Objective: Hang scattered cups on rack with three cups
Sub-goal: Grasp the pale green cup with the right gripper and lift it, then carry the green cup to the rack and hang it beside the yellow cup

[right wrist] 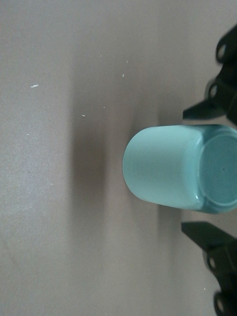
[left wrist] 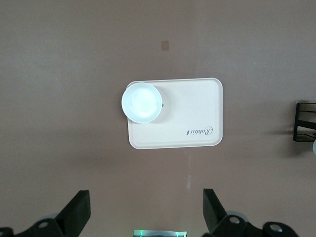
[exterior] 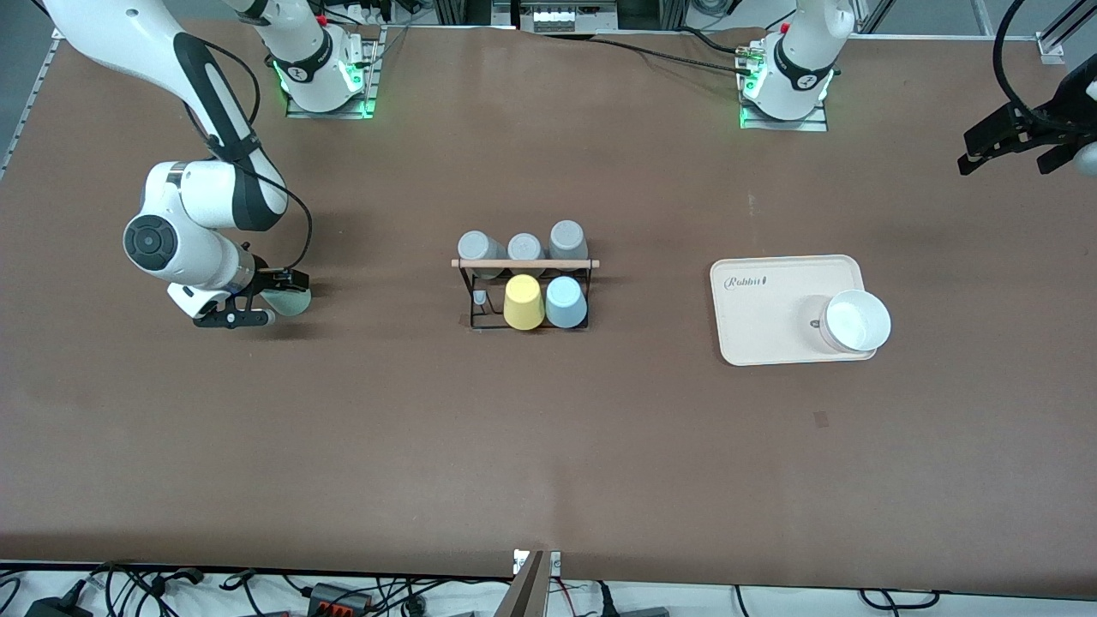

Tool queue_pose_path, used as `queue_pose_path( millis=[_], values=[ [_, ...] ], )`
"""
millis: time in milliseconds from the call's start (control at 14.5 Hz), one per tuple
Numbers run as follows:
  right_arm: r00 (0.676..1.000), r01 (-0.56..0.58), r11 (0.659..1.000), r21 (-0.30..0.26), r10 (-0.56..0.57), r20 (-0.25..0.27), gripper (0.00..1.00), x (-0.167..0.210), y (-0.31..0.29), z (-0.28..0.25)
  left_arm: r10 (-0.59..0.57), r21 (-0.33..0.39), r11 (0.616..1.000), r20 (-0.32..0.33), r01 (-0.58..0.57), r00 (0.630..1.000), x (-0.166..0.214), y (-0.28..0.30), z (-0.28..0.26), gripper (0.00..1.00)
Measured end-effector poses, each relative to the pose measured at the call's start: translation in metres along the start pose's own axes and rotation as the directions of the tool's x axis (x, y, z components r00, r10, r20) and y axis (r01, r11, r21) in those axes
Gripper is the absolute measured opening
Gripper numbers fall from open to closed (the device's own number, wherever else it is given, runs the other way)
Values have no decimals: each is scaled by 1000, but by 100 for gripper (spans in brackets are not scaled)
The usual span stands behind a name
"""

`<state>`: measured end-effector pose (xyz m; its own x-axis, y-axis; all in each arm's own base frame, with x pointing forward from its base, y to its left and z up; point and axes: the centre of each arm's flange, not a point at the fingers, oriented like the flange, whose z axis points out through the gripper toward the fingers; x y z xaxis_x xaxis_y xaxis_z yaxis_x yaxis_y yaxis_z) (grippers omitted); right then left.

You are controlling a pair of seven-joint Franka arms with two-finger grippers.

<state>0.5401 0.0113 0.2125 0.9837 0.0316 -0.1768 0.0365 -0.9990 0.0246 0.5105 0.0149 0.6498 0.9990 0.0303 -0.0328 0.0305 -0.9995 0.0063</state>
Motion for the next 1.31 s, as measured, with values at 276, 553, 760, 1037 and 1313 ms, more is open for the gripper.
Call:
queue_pose_path(
  millis=[276,553,760,1037,1313],
  values=[
    [1000,3,1000,-2,-3,-29,68,11,0,-21,-3,0,1000,4,3,1000,2,-2,3,100],
    [998,61,998,-7,-61,21,68,42,-37,-125,-4,0,1000,9,4,1000,6,-2,6,100],
    [998,67,998,7,-67,-7,68,55,-97,-205,-4,0,1000,3,4,1000,6,-2,4,100],
    [1000,7,997,75,-6,-20,68,57,-191,-217,-4,0,1000,-3,4,1000,6,-2,1,100],
    [999,-25,997,79,29,-42,68,45,-280,-222,-4,0,1000,6,4,1000,10,-2,6,100]
  ],
)
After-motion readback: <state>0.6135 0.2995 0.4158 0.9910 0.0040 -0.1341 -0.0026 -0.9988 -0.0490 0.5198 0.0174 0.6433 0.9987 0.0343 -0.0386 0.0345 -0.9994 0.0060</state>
